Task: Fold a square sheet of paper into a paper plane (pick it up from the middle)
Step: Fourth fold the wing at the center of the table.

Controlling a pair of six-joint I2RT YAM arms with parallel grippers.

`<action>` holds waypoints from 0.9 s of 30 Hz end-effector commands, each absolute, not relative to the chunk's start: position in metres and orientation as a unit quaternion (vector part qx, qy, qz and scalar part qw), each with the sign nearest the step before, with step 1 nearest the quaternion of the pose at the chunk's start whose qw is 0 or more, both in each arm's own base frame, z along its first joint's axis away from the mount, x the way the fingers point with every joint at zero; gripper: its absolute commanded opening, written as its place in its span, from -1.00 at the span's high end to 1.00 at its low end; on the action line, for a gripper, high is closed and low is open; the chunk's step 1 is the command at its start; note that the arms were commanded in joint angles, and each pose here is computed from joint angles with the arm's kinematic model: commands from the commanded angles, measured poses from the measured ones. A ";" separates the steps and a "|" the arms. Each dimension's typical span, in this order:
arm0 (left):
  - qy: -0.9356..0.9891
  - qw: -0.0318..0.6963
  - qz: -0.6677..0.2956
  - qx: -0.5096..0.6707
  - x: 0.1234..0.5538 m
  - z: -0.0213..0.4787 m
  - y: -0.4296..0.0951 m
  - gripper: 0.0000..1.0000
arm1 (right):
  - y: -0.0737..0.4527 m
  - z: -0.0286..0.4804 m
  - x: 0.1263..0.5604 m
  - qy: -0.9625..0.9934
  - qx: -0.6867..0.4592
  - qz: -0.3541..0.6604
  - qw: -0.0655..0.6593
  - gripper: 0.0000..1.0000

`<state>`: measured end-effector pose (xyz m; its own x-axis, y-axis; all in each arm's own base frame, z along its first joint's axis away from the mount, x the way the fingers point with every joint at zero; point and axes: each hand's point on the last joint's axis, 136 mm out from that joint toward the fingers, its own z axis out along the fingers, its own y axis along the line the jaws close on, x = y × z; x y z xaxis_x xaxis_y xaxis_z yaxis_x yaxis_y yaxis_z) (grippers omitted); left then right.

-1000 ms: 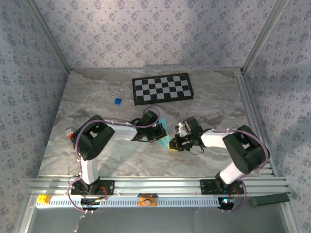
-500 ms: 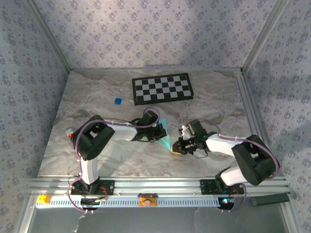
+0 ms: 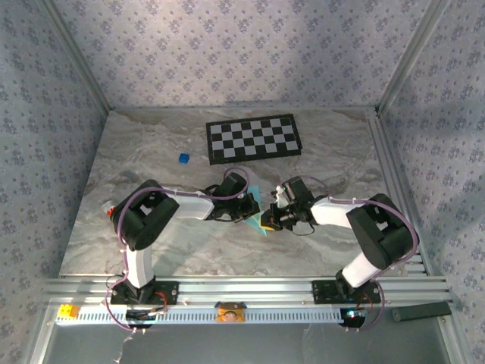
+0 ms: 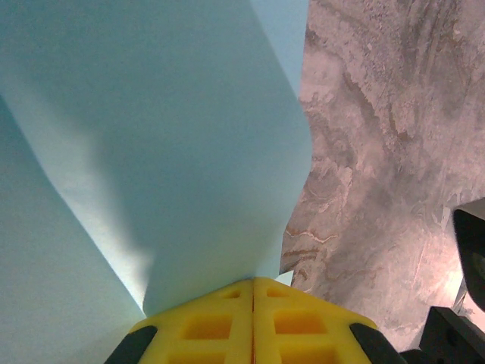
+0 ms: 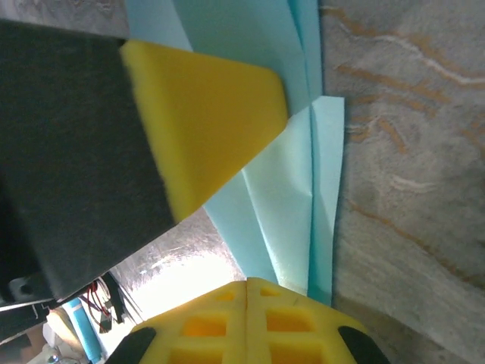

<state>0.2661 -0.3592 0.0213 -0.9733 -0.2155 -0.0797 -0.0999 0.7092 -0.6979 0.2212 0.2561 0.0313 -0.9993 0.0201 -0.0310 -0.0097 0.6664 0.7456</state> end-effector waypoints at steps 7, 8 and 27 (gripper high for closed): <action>0.940 0.062 -0.318 -0.106 0.258 -0.009 -0.336 0.85 | 0.262 0.025 0.234 0.919 0.008 0.394 0.020 1.00; 0.940 0.062 -0.319 -0.105 0.258 -0.009 -0.337 0.85 | 0.257 0.017 0.229 0.925 0.009 0.381 0.010 1.00; 0.929 0.077 -0.358 -0.045 0.277 0.036 -0.344 0.78 | 0.229 -0.023 0.198 0.941 0.030 0.336 -0.035 1.00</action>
